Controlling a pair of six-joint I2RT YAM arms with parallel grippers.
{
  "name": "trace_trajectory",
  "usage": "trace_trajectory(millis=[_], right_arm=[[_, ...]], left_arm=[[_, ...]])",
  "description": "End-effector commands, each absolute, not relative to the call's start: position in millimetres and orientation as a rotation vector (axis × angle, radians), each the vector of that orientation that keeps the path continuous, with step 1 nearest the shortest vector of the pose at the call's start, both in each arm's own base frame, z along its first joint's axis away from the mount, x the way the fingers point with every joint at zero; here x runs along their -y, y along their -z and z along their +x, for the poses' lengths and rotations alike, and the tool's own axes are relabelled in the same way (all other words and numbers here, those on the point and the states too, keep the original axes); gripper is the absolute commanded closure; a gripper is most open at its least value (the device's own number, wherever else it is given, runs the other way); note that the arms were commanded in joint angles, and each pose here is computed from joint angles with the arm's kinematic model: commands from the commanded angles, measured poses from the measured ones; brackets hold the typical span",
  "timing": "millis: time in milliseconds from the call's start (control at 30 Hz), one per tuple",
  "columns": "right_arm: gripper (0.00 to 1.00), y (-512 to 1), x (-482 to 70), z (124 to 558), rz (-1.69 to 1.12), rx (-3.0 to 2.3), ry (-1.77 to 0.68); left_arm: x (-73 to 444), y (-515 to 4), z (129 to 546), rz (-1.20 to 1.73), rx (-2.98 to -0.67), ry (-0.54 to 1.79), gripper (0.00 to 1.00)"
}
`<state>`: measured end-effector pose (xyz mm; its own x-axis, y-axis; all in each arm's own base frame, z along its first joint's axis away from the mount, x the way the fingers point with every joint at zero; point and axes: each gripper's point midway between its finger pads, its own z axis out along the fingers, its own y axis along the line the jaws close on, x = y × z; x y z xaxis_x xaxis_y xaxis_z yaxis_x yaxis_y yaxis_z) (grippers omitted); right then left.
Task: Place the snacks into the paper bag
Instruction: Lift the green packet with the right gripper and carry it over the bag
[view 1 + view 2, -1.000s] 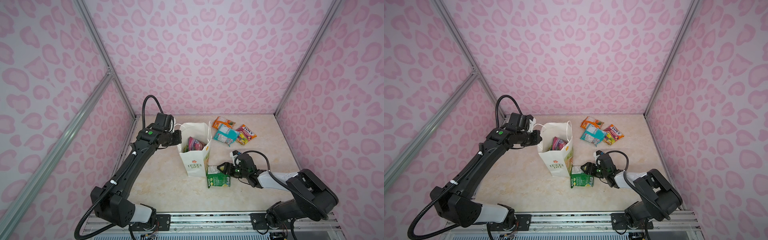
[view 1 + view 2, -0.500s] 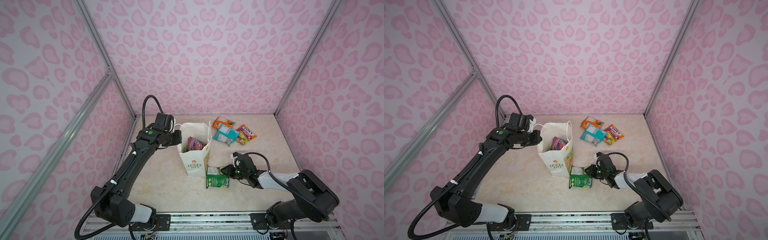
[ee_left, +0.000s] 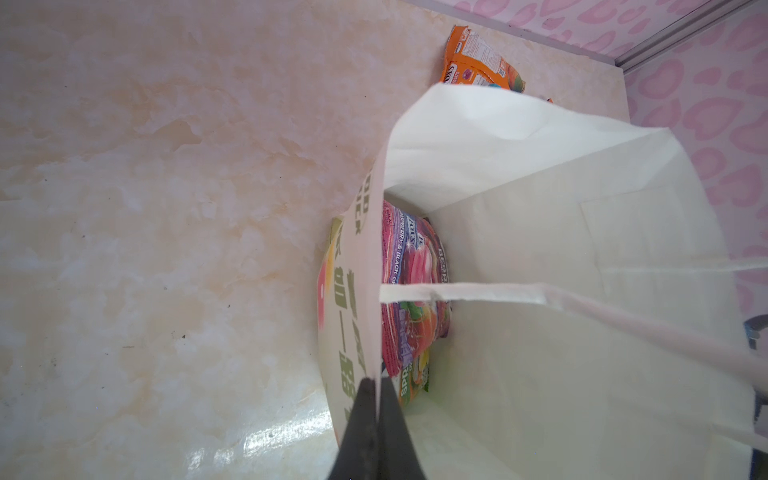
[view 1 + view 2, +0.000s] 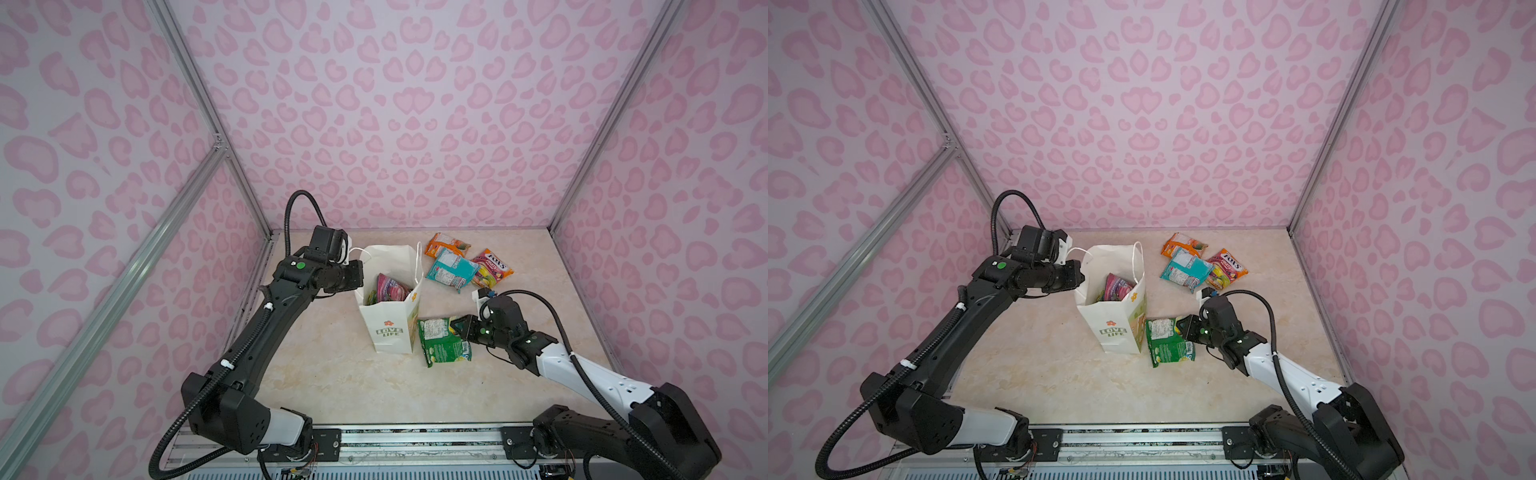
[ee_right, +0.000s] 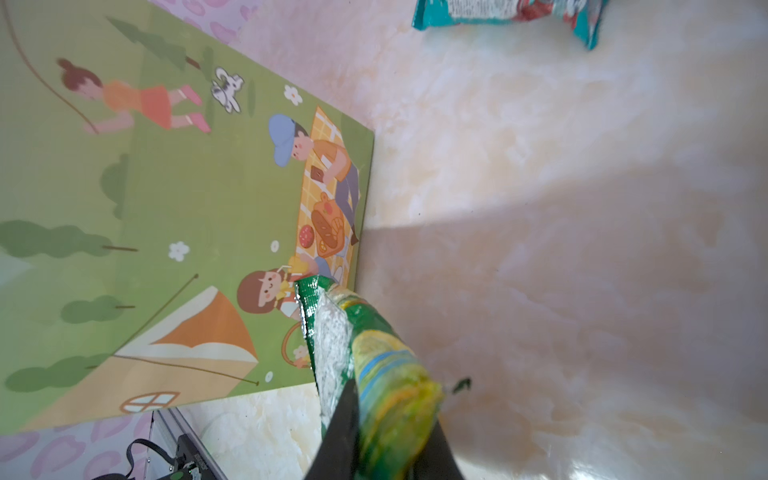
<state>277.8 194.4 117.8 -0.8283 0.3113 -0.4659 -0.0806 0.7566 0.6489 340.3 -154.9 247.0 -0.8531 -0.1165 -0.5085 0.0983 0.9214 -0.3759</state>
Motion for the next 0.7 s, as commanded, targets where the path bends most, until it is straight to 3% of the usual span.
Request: trace_trajectory(millis=[0,667], right_arm=[[1.0,-129,-180,280,0.181,-2.371,-0.843],[1.0,-303,-142,307,0.116,-2.058,-0.654]], left_arm=[[155,-243,338,-0.008,-2.553,0.529,0.97],[153,-243,339,-0.009,-2.55,0.519,0.97]])
